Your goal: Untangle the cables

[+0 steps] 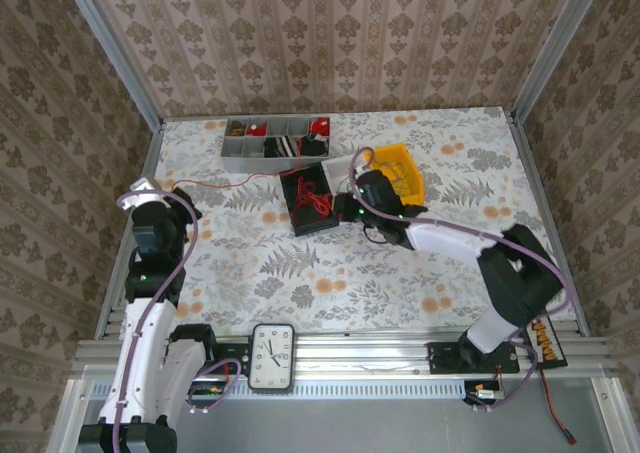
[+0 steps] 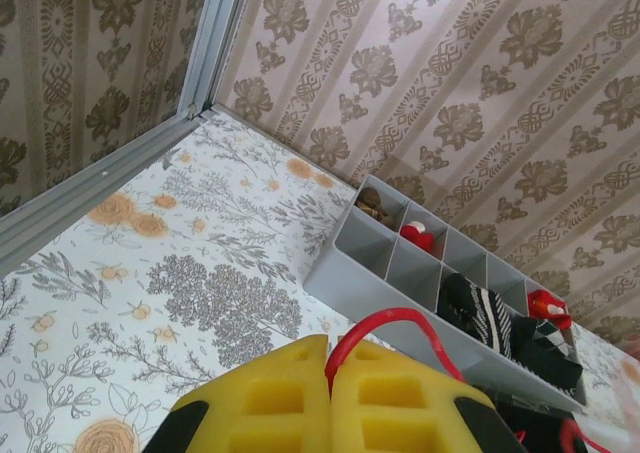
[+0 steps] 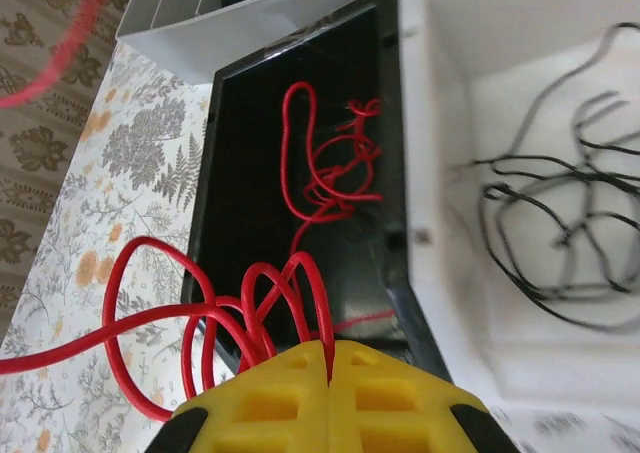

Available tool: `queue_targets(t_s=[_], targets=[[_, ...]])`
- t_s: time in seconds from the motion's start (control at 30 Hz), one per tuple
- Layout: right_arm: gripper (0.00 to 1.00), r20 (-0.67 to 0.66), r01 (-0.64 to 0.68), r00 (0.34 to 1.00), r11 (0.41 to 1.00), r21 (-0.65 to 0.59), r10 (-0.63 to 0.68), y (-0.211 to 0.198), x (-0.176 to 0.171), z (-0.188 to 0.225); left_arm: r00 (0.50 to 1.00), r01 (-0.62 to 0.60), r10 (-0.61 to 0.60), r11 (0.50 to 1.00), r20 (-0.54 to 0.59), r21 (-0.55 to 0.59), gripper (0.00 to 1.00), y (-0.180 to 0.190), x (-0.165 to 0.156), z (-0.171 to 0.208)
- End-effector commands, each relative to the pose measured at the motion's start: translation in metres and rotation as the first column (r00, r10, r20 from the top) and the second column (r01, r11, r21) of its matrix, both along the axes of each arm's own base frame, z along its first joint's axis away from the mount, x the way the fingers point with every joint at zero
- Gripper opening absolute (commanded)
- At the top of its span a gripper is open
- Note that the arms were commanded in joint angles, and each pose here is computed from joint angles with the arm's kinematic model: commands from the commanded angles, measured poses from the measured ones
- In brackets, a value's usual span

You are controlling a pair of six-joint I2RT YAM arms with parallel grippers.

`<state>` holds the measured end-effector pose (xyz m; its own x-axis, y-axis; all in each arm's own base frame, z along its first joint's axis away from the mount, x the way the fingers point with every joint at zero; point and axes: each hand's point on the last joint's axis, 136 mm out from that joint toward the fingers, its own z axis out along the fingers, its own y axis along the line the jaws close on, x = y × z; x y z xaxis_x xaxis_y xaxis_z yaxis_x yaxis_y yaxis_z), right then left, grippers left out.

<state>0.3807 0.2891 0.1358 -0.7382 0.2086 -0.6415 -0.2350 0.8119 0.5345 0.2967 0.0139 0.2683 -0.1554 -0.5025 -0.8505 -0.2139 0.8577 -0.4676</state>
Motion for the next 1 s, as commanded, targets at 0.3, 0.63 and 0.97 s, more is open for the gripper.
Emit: queue_targets(t_s=[0.3,0.63,0.97], targets=[[0.48,0.017,-0.043,0.999,0.999,0.028,0.043,0.026,0.021,0.01,0.998,0.053,-0.054,0.999,0.043,0.01,0.0,-0.007,-0.005,0.011],[0.51,0.068,-0.053,0.997,0.986,0.16,0.043,-0.003,-0.03,0.016,0.9,0.415,-0.413,0.91,0.136,0.015,0.0,-0.072,0.002,0.03],[0.54,0.023,0.208,0.976,0.962,0.176,-0.216,-0.087,-0.044,0.003,0.713,0.7,-0.697,0.713,0.073,-0.033,0.0,-0.156,-0.001,-0.003]])
